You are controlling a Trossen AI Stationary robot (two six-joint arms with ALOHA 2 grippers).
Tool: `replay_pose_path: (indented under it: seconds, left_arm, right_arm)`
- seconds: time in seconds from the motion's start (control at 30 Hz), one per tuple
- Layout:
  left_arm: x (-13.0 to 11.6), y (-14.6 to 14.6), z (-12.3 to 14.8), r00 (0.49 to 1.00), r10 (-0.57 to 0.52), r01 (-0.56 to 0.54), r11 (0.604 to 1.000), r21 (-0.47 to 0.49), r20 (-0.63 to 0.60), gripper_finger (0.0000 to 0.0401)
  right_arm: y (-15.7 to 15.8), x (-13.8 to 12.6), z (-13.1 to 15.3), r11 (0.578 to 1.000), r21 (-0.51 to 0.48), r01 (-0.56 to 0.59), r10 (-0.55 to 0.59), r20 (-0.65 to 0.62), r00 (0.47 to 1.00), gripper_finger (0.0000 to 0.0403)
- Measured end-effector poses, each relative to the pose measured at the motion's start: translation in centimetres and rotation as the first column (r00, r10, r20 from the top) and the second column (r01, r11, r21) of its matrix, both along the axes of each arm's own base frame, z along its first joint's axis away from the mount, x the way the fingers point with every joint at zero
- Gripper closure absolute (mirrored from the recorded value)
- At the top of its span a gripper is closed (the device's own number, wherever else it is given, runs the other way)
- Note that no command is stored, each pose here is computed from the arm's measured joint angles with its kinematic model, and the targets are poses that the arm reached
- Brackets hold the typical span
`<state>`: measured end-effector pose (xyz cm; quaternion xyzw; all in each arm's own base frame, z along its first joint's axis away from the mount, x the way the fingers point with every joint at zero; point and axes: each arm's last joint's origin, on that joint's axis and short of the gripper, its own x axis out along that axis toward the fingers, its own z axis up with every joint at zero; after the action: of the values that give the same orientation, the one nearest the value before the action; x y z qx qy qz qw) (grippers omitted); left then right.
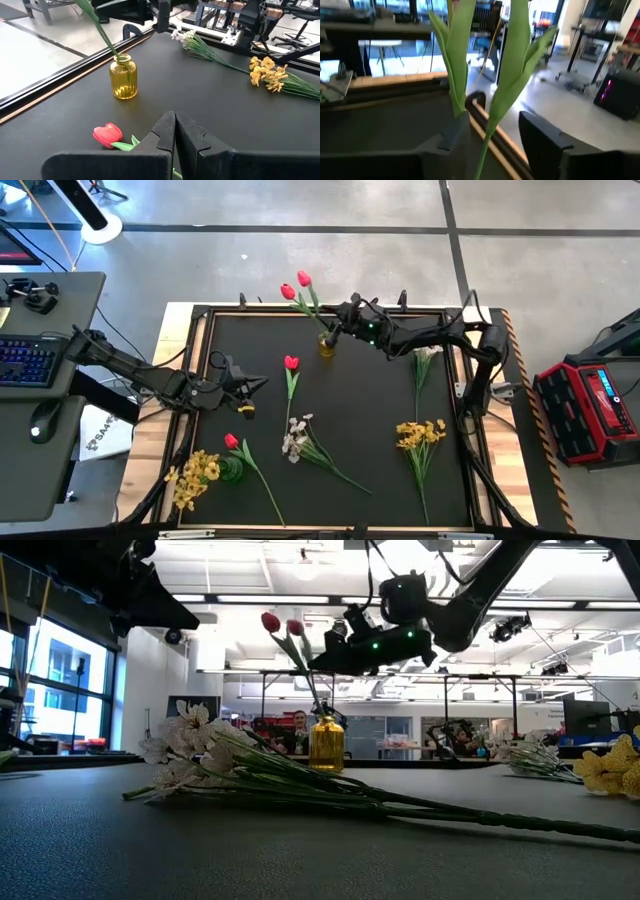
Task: Sort flowers into vase by color
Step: Put the red flower into the yellow vase, then put the white flowers into the green vase
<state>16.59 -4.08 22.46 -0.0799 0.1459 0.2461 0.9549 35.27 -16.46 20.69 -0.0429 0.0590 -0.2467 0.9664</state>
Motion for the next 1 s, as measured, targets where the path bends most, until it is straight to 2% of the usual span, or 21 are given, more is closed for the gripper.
replay_pose_path:
  seconds: [0.17, 0.5, 0.77, 1.0]
  left_arm:
    - [0.0, 0.0, 0.0, 1.0, 0.0, 0.0, 1.0, 0.0, 0.0, 0.0401]
    - [0.0, 0.0, 0.0, 1.0, 0.0, 0.0, 1.0, 0.002, -0.005, 0.0401]
    - [0.0, 0.0, -0.1, 1.0, 0.0, 0.0, 1.0, 0.003, -0.007, 0.0401]
    - [0.0, 0.0, -0.1, 1.0, 0.0, 0.0, 1.0, 0.003, -0.008, 0.0401]
  right_arm:
    - [1.0, -1.2, 1.9, 0.998, 0.055, 0.01, -0.006, -0.079, 0.997, 0.0215]
    - [5.9, -4.0, 5.0, 0.992, 0.07, 0.107, -0.078, -0.324, 0.943, 0.0224]
    - [10.1, -5.0, 4.7, 0.974, 0.185, 0.134, -0.044, -0.427, 0.903, 0.0245]
    - [13.8, -5.9, 3.4, 0.954, 0.183, 0.239, -0.106, -0.54, 0.835, 0.0261]
